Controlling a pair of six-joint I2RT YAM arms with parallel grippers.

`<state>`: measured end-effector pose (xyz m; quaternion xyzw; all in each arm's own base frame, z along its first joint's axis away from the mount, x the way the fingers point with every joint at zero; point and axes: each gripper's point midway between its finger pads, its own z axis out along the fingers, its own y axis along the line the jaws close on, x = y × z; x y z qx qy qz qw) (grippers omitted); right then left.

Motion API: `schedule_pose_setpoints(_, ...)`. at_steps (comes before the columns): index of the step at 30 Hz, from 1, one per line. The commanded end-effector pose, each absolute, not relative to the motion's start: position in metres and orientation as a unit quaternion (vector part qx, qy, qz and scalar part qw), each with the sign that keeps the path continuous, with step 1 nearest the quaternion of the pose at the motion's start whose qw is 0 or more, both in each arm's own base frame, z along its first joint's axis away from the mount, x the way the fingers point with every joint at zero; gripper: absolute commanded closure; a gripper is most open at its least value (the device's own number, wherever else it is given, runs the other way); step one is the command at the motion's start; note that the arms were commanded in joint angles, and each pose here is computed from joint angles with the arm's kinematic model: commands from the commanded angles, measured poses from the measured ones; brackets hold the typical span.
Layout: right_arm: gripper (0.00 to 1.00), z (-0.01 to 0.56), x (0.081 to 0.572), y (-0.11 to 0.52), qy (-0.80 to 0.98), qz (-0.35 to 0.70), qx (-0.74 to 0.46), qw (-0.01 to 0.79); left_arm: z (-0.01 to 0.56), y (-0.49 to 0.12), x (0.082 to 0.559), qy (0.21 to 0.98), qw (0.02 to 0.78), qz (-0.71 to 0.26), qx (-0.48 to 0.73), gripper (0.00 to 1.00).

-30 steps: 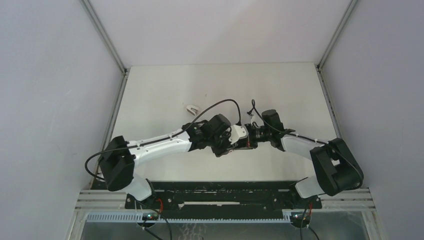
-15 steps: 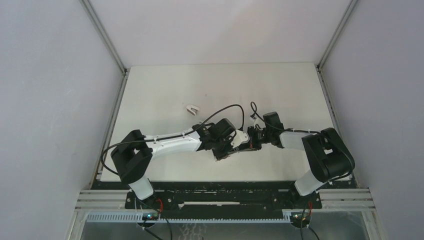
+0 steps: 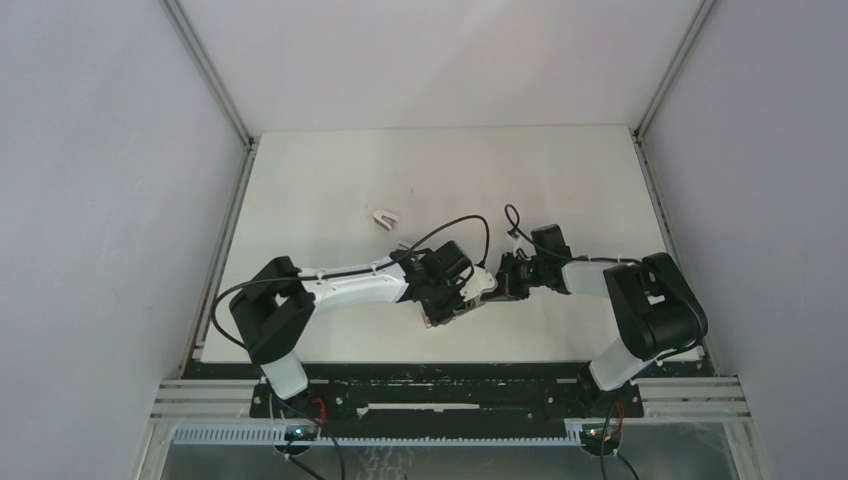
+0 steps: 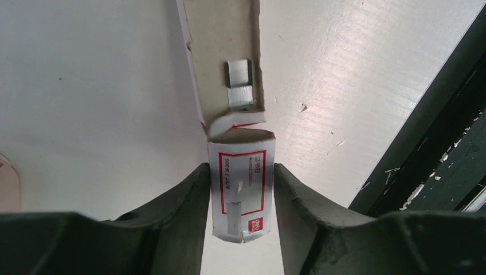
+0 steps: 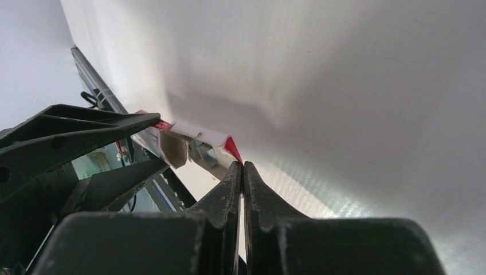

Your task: Load the staples into the stapler

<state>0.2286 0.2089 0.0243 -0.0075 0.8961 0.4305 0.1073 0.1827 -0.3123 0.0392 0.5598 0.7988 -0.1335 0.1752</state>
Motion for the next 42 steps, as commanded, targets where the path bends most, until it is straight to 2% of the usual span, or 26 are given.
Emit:
schedule_pose_setpoints(1,1.00,0.019,0.239,0.199,0.904,0.409,-0.010,0.128,0.044,-0.314,0.185,0.790,0.186,-0.126,0.571,0.48)
schedule_pose_setpoints(9,1.00,0.014,0.246,0.180,0.914,0.381,0.018,0.138,0.062,-0.312,0.197,0.788,0.228,-0.112,0.560,0.29)
schedule_pose_setpoints(13,1.00,0.016,0.259,0.160,0.921,0.349,0.044,0.168,0.093,-0.295,0.225,0.792,0.298,-0.062,0.530,0.26)
schedule_pose_setpoints(16,0.98,0.021,0.270,0.146,0.920,0.336,0.070,0.189,0.131,-0.275,0.249,0.806,0.352,-0.065,0.471,0.25)
schedule_pose_setpoints(19,0.68,0.025,0.279,0.133,0.919,0.319,0.090,0.212,0.180,-0.253,0.271,0.816,0.416,-0.082,0.394,0.25)
schedule_pose_setpoints(22,0.43,0.036,0.286,0.122,0.918,0.295,0.096,0.245,0.228,-0.227,0.287,0.820,0.478,-0.107,0.296,0.22)
schedule_pose_setpoints(24,0.34,0.047,0.290,0.114,0.917,0.276,0.097,0.272,0.256,-0.200,0.297,0.822,0.512,-0.132,0.211,0.19)
schedule_pose_setpoints(26,0.31,0.060,0.294,0.106,0.913,0.257,0.096,0.302,0.267,-0.175,0.306,0.828,0.524,-0.157,0.125,0.17)
schedule_pose_setpoints(30,0.29,0.095,0.302,0.096,0.889,0.240,0.081,0.381,0.255,-0.135,0.322,0.838,0.513,-0.185,-0.021,0.18)
schedule_pose_setpoints(33,0.28,0.131,0.307,0.093,0.853,0.243,0.068,0.457,0.232,-0.131,0.333,0.836,0.497,-0.213,-0.094,0.19)
schedule_pose_setpoints(37,0.28,0.163,0.301,0.093,0.812,0.250,0.048,0.525,0.202,-0.139,0.354,0.842,0.472,-0.223,-0.139,0.23)
schedule_pose_setpoints(42,0.27,0.165,0.288,0.093,0.793,0.247,0.035,0.556,0.172,-0.147,0.385,0.860,0.441,-0.204,-0.158,0.34)
